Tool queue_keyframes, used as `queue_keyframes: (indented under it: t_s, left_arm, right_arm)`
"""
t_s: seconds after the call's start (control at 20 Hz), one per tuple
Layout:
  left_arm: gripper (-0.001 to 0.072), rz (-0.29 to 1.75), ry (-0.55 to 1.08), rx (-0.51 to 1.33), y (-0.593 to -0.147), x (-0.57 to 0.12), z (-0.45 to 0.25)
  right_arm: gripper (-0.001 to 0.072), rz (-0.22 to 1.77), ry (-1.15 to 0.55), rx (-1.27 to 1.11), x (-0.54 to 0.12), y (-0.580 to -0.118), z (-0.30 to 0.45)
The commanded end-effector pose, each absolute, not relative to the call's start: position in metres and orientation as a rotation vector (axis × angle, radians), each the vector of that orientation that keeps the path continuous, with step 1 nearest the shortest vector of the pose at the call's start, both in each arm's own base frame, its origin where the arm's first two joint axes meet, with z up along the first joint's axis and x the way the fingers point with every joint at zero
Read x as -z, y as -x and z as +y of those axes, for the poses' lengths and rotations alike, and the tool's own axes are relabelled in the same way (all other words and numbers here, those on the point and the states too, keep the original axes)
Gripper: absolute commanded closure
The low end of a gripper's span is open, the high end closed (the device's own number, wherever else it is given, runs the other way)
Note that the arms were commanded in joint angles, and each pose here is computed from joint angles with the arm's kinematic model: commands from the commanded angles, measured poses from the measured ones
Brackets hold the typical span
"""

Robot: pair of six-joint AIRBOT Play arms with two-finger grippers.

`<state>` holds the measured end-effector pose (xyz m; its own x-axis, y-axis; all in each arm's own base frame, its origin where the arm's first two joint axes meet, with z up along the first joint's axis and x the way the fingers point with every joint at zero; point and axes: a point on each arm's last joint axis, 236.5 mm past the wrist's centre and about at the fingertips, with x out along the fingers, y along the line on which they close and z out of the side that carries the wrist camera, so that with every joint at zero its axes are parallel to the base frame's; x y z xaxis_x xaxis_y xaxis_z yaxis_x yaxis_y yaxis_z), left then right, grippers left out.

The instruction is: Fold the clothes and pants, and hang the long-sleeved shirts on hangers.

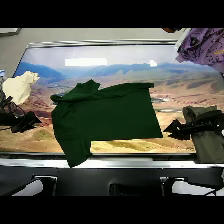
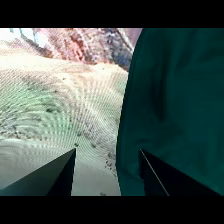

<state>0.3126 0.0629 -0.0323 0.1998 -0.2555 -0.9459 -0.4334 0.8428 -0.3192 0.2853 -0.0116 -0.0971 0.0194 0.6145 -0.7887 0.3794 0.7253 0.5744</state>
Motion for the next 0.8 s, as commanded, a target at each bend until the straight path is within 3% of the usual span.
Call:
queue_keyframes:
  t_s: [0.0,0.2,0.25,0.4,0.45,0.55,0.6,0.75]
  left_arm:
    - [0.0254,1.388,0.604,-0.136,-0.313,0.033,0.063]
    - [0.0254,1.408,0.622,-0.139,-0.309,0.032,0.06]
    - [0.0254,1.421,0.65,-0.16,-0.305,0.032,0.06]
    - [0.0248,1.426,0.701,-0.174,-0.298,0.042,0.061]
    - [0.0248,1.438,0.722,-0.153,-0.291,0.049,0.058]
    - [0.0248,1.443,0.789,-0.072,-0.28,0.06,0.044]
    - [0.0247,1.437,0.828,-0.021,-0.275,0.065,0.035]
    - [0.0247,1.423,0.88,0.073,-0.264,0.077,0.015]
  right_arm:
    - [0.0255,1.593,-0.811,-0.227,0.107,-0.285,0.0]
    - [0.0265,1.632,-0.732,-0.277,0.111,-0.284,0.028]
    - [0.0307,1.64,-0.734,-0.276,0.111,-0.283,0.031]
    - [0.0318,1.668,-0.758,-0.274,0.108,-0.278,0.034]
    - [0.035,1.671,-0.761,-0.275,0.109,-0.277,0.035]
    - [0.0618,1.662,-0.759,-0.271,0.11,-0.279,0.034]
    - [0.0679,1.656,-0.756,-0.265,0.111,-0.28,0.033]
    - [0.0679,1.63,-0.749,-0.247,0.111,-0.286,0.029]
